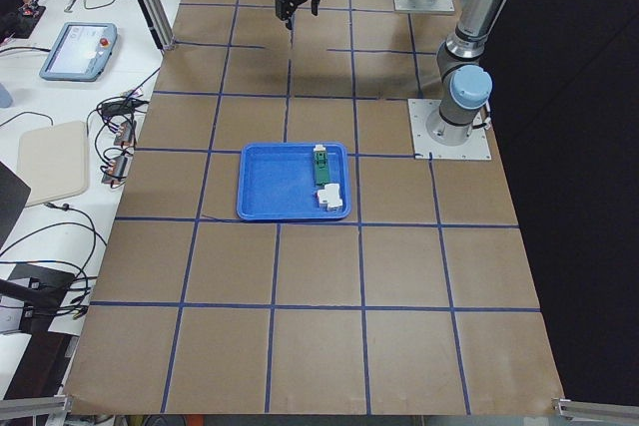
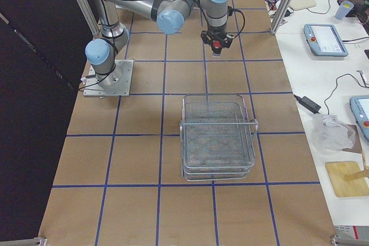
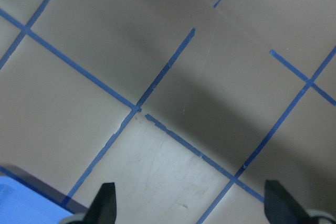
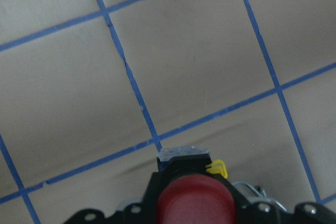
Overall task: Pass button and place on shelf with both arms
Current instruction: 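Lower the button into the wire mesh basket with the right gripper, then open the right gripper and raise it back from the basket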
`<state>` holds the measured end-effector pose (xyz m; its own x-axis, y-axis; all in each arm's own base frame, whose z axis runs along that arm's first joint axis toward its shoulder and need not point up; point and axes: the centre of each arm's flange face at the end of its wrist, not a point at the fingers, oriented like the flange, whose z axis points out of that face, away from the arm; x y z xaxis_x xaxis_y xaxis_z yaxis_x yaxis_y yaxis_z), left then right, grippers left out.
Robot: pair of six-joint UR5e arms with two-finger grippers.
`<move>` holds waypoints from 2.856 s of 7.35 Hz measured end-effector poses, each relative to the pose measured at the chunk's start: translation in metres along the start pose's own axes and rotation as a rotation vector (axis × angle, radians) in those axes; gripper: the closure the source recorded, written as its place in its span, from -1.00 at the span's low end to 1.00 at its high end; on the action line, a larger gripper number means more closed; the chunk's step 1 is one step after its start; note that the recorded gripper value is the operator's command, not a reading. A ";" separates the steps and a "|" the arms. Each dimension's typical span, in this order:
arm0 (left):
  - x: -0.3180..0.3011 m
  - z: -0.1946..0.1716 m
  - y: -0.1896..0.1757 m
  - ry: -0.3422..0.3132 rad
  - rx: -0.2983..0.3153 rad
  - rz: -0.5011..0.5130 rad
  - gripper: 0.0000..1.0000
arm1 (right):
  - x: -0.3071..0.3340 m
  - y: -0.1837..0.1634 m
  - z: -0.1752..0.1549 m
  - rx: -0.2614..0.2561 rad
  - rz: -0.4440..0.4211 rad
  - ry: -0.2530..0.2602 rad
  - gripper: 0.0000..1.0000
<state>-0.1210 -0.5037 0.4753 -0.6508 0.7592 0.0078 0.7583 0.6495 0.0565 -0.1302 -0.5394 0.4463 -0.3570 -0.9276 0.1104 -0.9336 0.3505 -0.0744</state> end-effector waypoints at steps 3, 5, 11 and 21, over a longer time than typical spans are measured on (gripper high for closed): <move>-0.007 0.001 0.006 -0.039 -0.041 -0.166 -1.00 | 0.012 0.090 0.003 -0.101 -0.034 0.007 1.00; -0.008 0.000 0.005 -0.046 -0.032 -0.349 -1.00 | 0.022 0.130 0.024 -0.101 -0.037 -0.009 1.00; -0.001 0.012 -0.007 0.009 0.012 -0.714 -1.00 | 0.041 0.158 0.058 -0.063 0.005 0.015 -1.00; -0.003 -0.008 -0.011 0.020 0.096 -0.914 -1.00 | -0.106 -0.200 -0.014 -0.033 0.570 -0.109 -1.00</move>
<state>-0.1272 -0.5134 0.4822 -0.9985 -0.0520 0.0185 -0.0526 0.9980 -0.0343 0.0938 -0.5089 0.4629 -0.8000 -0.5986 -0.0410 -0.5960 0.8007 -0.0606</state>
